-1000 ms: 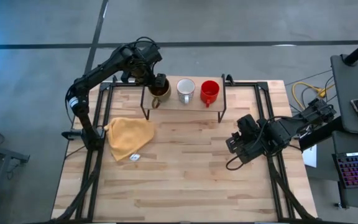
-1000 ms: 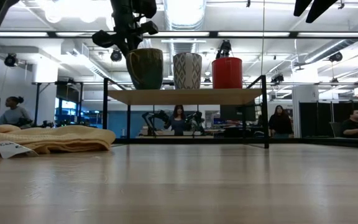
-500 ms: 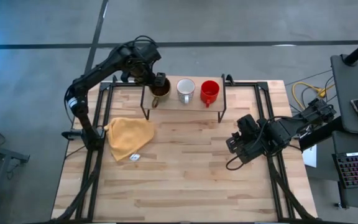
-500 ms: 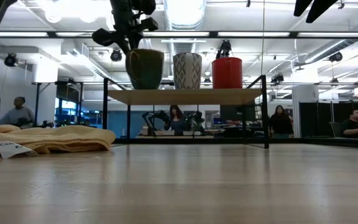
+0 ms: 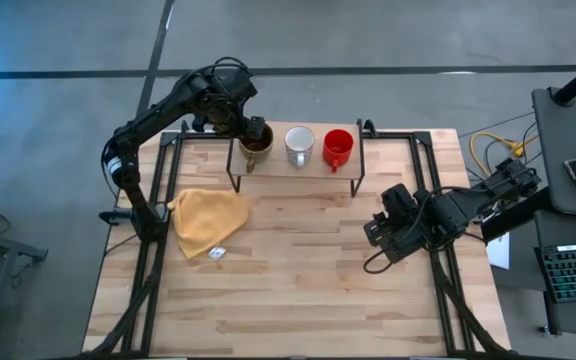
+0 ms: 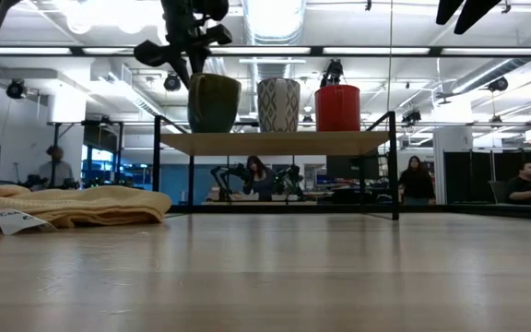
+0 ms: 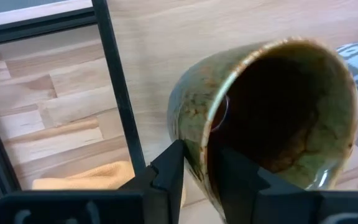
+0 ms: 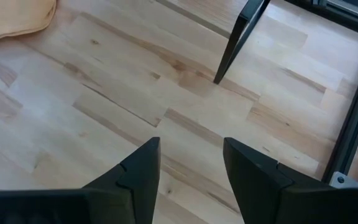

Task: Stack small to large cups/mugs on shelf
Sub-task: Put the brown mug on the shelf

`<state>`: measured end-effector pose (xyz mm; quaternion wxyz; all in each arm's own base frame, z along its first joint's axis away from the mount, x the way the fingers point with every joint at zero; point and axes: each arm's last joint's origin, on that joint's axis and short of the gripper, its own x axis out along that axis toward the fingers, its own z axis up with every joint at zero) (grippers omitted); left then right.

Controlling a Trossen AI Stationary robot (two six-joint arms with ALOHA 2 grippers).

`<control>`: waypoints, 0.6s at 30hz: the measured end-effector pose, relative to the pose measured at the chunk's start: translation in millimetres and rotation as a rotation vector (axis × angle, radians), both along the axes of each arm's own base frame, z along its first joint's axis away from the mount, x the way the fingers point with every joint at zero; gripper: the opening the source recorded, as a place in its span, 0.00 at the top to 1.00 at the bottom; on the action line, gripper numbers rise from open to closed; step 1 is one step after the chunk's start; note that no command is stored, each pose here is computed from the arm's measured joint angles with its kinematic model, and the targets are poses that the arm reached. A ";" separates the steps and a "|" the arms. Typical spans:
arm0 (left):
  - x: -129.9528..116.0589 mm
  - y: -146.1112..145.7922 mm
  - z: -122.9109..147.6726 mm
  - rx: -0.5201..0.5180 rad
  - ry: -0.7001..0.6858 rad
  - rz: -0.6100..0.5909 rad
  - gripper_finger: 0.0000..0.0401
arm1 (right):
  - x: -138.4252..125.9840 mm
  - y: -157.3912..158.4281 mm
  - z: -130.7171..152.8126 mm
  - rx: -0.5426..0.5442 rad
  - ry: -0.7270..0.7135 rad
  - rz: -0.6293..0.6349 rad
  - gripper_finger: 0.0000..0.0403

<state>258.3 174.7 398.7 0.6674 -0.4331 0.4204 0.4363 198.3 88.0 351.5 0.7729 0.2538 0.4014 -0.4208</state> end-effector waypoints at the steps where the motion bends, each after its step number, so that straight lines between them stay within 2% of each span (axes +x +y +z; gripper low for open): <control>1: 0.1 0.1 -0.8 -0.002 0.002 0.000 0.83 | 0.0 0.0 0.0 0.000 0.000 0.000 0.58; 18: 0.7 0.4 -3.0 0.001 0.017 -0.030 0.82 | 0.0 0.0 0.0 0.000 0.000 0.000 0.58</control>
